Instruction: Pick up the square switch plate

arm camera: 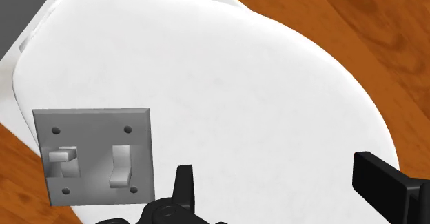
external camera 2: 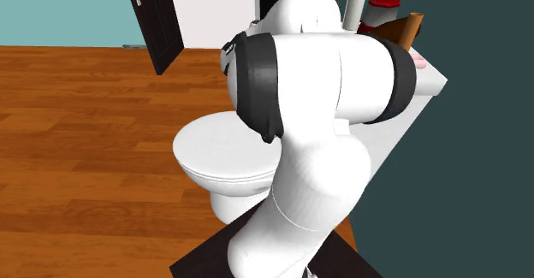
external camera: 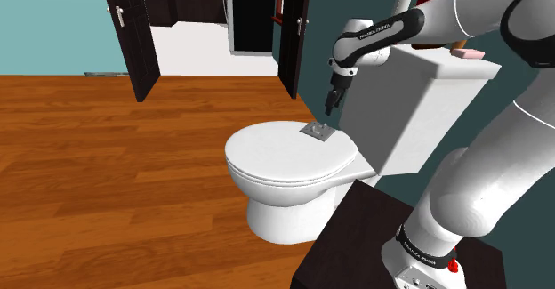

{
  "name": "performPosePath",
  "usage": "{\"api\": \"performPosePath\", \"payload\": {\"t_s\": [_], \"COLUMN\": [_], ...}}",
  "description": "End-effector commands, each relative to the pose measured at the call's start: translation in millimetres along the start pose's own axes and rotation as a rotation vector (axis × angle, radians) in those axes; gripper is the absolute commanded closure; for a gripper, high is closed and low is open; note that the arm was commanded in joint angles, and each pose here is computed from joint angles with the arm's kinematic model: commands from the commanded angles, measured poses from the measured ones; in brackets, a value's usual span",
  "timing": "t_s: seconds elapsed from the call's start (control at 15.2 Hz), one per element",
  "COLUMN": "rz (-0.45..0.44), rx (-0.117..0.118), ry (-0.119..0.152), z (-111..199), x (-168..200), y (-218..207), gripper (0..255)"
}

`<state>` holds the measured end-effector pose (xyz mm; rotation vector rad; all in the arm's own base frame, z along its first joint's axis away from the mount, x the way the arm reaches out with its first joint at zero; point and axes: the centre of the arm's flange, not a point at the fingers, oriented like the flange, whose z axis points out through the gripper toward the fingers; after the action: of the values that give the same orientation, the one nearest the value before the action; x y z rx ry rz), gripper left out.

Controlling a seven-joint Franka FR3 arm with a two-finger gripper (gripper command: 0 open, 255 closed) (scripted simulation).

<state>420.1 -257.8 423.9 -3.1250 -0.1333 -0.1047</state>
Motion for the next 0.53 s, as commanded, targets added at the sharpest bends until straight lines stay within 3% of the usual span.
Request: {"api": "performPosePath", "payload": {"t_s": [0.0,0.46], "rz": [-0.003,-0.008], "rx": [-0.001,0.003], "ry": [0.002,0.007], "z": [15,69], "x": [6,27], "y": [21,93], "gripper": [0,0]}}
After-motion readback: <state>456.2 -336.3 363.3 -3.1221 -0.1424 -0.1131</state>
